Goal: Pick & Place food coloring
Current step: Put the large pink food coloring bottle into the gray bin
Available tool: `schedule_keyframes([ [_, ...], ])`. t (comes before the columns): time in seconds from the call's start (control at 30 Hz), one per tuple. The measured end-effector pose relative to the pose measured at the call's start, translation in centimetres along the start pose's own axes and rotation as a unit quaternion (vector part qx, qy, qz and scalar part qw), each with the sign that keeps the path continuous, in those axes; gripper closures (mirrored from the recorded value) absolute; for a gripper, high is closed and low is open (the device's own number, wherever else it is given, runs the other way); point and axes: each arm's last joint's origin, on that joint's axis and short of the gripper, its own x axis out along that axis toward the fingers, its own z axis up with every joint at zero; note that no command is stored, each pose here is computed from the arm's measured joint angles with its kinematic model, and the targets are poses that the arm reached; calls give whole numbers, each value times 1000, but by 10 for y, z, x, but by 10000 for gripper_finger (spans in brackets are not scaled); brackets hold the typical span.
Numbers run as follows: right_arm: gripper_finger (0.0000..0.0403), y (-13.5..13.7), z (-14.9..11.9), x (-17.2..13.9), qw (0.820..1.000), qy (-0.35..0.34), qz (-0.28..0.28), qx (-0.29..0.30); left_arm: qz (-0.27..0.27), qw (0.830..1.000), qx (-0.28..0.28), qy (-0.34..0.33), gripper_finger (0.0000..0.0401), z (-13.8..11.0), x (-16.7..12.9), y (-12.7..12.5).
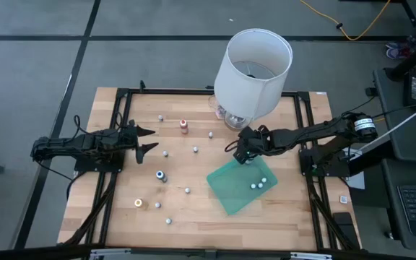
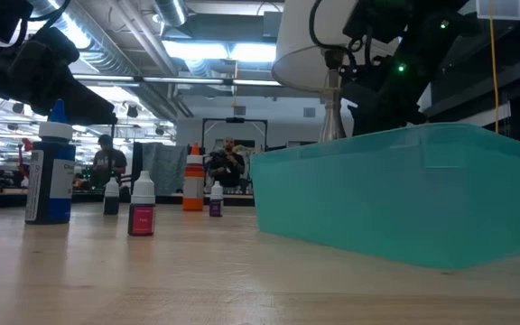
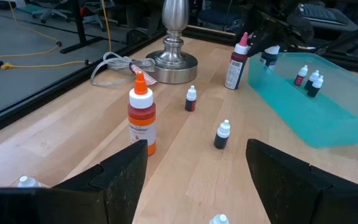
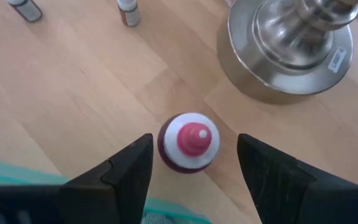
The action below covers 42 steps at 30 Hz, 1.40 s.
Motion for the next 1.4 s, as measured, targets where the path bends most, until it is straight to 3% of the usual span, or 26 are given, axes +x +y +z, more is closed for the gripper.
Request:
schedule_keyframes([
  [0.23,200,1,0,3,1000,5,5,-5,0,1000,0,0,132,0,0,0],
  [0.53,287,1,0,3,1000,4,6,-17,0,1000,0,0,132,0,0,0],
  [0.93,286,19,10,-16,999,-19,38,-31,0,1000,0,0,132,0,0,0],
  [1.4,288,57,9,-79,993,-32,80,-84,0,1000,0,0,132,0,0,0],
])
